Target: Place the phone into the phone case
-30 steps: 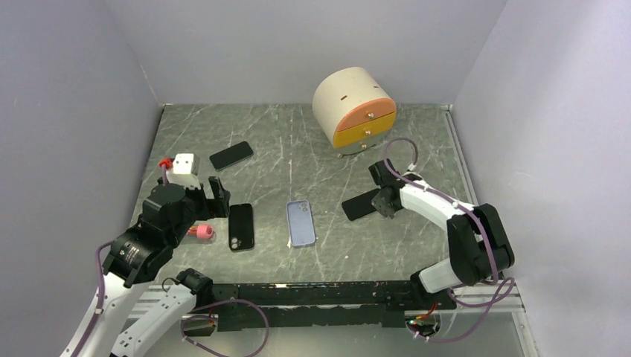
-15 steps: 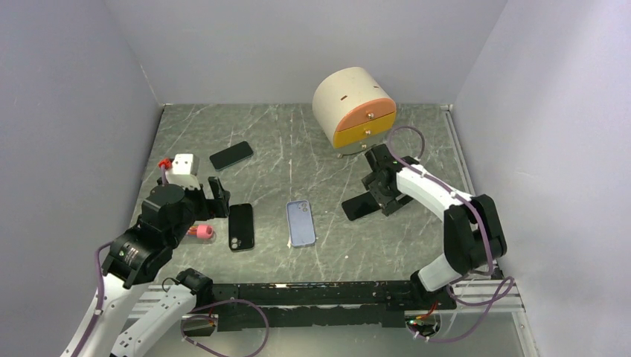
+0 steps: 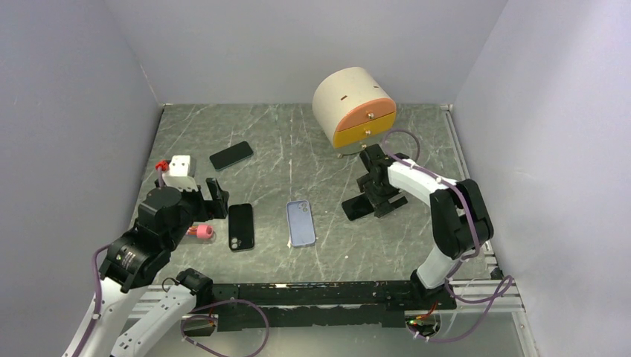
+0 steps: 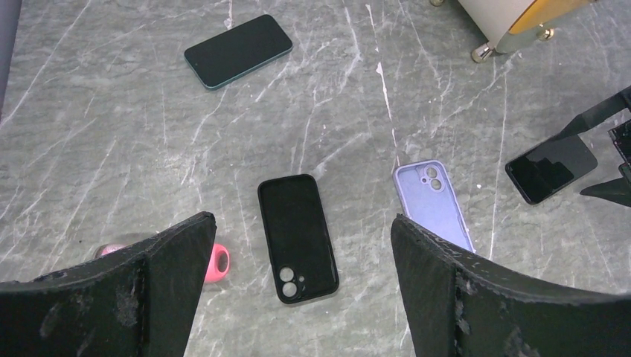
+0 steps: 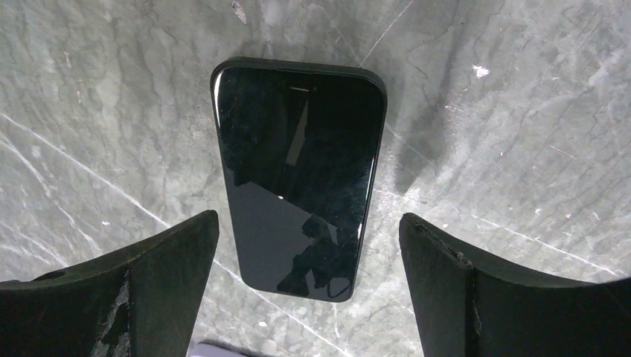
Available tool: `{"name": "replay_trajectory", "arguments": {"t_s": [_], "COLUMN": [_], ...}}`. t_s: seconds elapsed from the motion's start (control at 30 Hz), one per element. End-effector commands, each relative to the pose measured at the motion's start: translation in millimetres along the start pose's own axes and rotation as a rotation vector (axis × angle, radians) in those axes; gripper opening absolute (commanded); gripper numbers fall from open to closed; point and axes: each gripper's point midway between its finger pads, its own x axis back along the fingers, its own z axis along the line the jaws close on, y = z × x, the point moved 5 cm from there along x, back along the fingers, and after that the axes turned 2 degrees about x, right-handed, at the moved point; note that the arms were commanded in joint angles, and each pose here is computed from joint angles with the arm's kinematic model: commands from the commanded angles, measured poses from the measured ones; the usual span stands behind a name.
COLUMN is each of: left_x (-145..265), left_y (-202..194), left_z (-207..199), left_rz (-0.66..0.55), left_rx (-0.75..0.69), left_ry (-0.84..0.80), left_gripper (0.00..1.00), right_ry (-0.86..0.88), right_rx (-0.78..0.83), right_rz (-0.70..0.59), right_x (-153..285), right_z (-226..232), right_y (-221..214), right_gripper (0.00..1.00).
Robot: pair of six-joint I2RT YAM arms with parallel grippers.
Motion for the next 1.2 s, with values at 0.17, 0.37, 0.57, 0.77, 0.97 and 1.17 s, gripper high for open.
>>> {"name": "replay_trajectory", "arguments": {"t_s": [0.17,0.37,0.57,0.77,0.97,1.17], "left_x": [2.0,2.4,1.8,2.0,1.8,0.3], "left_y": [10.1,9.6,9.7,9.9,10.0,9.5], "left_z": [-3.3,-2.5,-2.8,-2.5,-2.4,-2.8], "left_rz": [-0.050,-0.047,-0.047,-0.048,-0.048,-0.042], "left_rx": [0.005,0.006,0.005,0.006,0.006,0.003], "left_ry": [-0.023,-0.016,-0.018,-0.015,-0.013,-0.012], "left_gripper": [0.93,0.93,0.93,0.93,0.93,0.92], "right_ry": [0.035,-0.031,-0.074,-0.117,-0.125,-0.132], "right_rx": [-0.018,-0.030,-0.061,-0.059,-0.055,-0.059], "right_rz": [0.004,0.011,-0.008,-0.002,0.005,0.012], "right_x": [-4.0,-9.8,-8.6,-11.4,-18.3,-22.6], "right_z": [22.0,19.3,14.1,11.7,12.2,14.3], "right_y": [-5.5,-10.0,-7.4,-9.2,-11.8,-14.0], "right_gripper": [0.93,0.91,0.89,0.89,0.88,0.86]}}
